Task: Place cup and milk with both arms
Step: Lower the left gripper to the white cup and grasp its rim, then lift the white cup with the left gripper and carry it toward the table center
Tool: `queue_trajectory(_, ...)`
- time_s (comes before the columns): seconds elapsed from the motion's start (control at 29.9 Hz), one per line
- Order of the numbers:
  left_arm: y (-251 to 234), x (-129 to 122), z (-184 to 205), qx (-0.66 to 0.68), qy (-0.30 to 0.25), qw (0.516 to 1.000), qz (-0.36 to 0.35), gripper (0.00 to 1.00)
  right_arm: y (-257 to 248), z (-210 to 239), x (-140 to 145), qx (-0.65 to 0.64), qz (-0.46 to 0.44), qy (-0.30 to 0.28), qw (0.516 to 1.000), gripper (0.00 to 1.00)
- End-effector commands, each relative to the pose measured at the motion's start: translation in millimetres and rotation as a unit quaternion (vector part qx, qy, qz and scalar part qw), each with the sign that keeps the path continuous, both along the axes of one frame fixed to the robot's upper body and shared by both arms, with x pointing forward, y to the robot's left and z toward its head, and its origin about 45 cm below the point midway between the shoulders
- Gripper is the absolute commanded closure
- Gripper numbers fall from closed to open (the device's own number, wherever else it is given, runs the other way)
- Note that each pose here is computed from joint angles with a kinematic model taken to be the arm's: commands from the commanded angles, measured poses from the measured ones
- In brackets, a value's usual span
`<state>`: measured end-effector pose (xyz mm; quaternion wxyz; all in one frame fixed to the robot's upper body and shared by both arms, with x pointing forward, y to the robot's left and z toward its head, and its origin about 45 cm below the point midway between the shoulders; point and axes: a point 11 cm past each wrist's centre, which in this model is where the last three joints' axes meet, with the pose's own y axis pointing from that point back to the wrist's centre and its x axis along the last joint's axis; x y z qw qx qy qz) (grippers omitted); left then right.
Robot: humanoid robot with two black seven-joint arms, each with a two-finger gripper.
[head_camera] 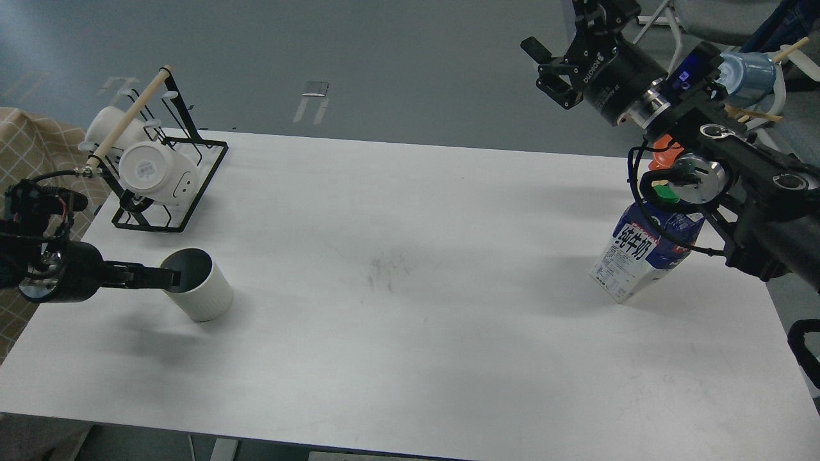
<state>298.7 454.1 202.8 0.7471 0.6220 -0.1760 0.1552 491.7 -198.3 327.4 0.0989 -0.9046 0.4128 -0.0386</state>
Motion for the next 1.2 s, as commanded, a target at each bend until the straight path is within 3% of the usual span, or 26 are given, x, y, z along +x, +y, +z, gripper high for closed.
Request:
queue_trajectory(0.0, -3.7, 3.2, -2.7, -0.010, -0.001, 1.000, -0.003, 0.02, -0.8, -1.7, -0.3, -0.001, -0.001, 0.001, 1.000, 0.00)
queue_trajectory(0.33, -3.2, 7.1, -9.8, -0.012, 0.002, 1.000, -0.001, 0.02, -0.6, -2.0, -0.1, -0.001, -0.002, 0.001, 1.000, 0.00)
queue_trajectory(0.5, -4.7, 7.9, -12.3, -0.005, 0.003, 1.000, -0.015, 0.07, -1.3, -1.8, 0.0, -0.001, -0.002, 0.001, 1.000, 0.00)
queue_trajectory(0.53, -3.7, 8.2, -12.6, -0.003, 0.003, 1.000, -0.015, 0.15, -1.3, -2.0, 0.0, -0.002, -0.002, 0.002, 1.000, 0.00)
queue_trajectory(0.63, -1.3, 8.1, -12.9, 0.000, 0.003, 1.000, -0.012, 0.59, -1.3, -1.8, 0.0, -0.001, -0.002, 0.001, 1.000, 0.00)
queue_trajectory(0.73, 0.0, 7.8, -12.3, 0.002, 0.003, 1.000, -0.012, 0.68, -1.5, -2.7, -0.1, -0.002, -0.003, 0.003, 1.000, 0.00)
queue_trajectory(0.83, 3.6, 6.8, -11.4, 0.013, 0.003, 1.000, -0.017, 0.97, -1.4, -2.8, -0.2, -0.003, -0.002, 0.002, 1.000, 0.00)
queue_trajectory(0.87, 3.8, 6.5, -11.1, 0.014, 0.003, 1.000, -0.017, 1.00, -0.7, -3.0, -0.3, -0.002, -0.002, 0.003, 1.000, 0.00)
queue_trajectory(1.17, 3.1, 6.4, -11.7, 0.015, 0.003, 1.000, -0.020, 1.00, -1.1, -3.7, -0.2, -0.003, -0.003, 0.003, 1.000, 0.00)
